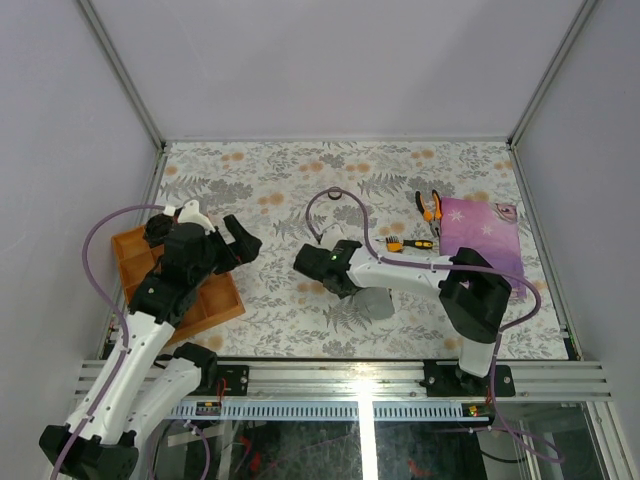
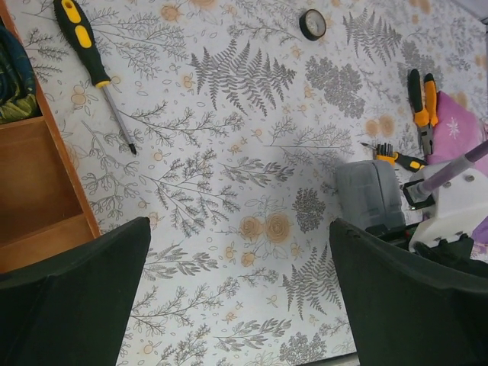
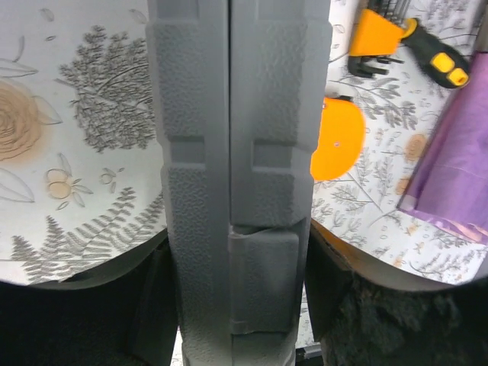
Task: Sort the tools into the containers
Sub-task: Adjust the storage box at the center of the board.
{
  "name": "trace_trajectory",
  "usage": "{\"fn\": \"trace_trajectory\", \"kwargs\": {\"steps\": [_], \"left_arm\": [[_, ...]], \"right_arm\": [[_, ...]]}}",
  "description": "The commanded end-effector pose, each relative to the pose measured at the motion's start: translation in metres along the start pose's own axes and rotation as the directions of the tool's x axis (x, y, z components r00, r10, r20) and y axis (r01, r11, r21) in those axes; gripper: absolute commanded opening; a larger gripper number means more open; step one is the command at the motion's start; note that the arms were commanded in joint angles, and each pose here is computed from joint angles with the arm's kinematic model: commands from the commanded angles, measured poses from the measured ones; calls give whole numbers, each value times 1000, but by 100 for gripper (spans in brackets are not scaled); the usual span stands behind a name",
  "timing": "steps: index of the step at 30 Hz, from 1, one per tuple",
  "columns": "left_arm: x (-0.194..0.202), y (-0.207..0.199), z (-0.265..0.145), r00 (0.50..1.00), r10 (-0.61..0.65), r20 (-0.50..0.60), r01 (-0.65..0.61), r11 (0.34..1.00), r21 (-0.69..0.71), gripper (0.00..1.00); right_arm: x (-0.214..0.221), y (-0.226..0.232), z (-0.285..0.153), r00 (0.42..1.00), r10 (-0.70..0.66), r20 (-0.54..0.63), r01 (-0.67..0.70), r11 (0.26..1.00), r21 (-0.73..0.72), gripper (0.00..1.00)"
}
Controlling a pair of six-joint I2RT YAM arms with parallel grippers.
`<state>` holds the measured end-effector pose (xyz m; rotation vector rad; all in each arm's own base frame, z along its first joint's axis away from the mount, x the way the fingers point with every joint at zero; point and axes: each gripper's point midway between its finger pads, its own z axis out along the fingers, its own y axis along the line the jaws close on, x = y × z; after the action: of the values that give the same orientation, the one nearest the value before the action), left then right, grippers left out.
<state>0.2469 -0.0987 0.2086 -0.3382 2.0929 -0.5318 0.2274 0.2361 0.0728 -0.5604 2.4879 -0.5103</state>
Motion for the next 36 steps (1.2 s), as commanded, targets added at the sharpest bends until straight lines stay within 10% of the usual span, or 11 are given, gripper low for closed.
{"fn": "trace_trajectory", "kwargs": {"steps": [1,22,36], "left_arm": [[2,7,3,1000,-18,-5,18,999,-34,100],[16,7,8,996,-68,-51,66,997,-29,100],[52,-11,20,978,-154,-143,173,977,127,100]], "right_arm": [[6,41,-2,999,27,-27,-30,990,-138,65],[-36,37,-53,979,127,156,-67,938,-341,87],[-17,-20,-32,895,431,114,-281,744,-606,89]]}}
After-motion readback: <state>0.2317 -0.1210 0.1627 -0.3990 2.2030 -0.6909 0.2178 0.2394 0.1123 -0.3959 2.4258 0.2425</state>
